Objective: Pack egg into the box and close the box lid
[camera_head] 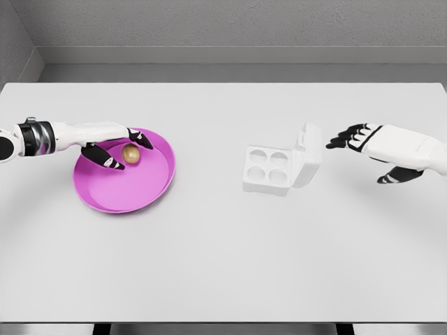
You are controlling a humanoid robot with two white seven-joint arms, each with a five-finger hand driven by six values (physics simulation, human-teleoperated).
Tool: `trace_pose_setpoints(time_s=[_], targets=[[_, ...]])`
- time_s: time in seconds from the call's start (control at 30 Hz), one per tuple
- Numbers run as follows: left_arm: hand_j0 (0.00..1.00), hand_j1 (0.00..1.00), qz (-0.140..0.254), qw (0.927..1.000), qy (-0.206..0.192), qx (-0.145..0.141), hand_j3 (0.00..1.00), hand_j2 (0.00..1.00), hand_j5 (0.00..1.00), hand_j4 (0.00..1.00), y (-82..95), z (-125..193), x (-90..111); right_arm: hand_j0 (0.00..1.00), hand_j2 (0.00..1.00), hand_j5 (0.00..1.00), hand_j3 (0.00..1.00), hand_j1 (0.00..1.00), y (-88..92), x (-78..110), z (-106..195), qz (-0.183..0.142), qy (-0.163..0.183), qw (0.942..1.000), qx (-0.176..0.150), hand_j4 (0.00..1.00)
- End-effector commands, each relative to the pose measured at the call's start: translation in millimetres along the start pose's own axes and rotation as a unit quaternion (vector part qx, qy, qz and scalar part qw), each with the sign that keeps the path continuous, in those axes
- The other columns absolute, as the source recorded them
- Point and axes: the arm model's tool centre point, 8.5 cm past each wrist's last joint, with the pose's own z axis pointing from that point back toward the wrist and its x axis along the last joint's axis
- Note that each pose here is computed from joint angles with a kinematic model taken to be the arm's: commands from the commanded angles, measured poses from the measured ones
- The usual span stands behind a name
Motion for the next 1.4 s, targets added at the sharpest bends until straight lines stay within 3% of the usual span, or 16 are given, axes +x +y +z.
trace_pose_setpoints(time_s=[0.0,0.93,1.37], targets=[[0.76,0.76,0.002,1.0000,0.003,0.004,0.76,0.76,0.76,0.76,1.6,1.1,-1.9,1.00,1.00,1.00,1.00,1.00,1.8,1.0,-1.5,-0.004,-0.003,1.0000,0.002,1.00],[0.72,0.72,0.004,1.0000,0.007,0.002,0.72,0.72,0.72,0.72,-1.1,-4.4,-4.1,1.00,1.00,1.00,1.00,1.00,1.9,-6.4,2.5,-0.009,0.008,0.9999,0.001,1.00],[0.63,0.63,0.005,0.9999,0.010,0.002,0.63,0.63,0.63,0.63,-2.4,-3.9,-6.5,1.00,1.00,1.00,1.00,1.00,-1.8,-7.1,2.9,-0.007,0.009,0.9999,-0.003,1.00]])
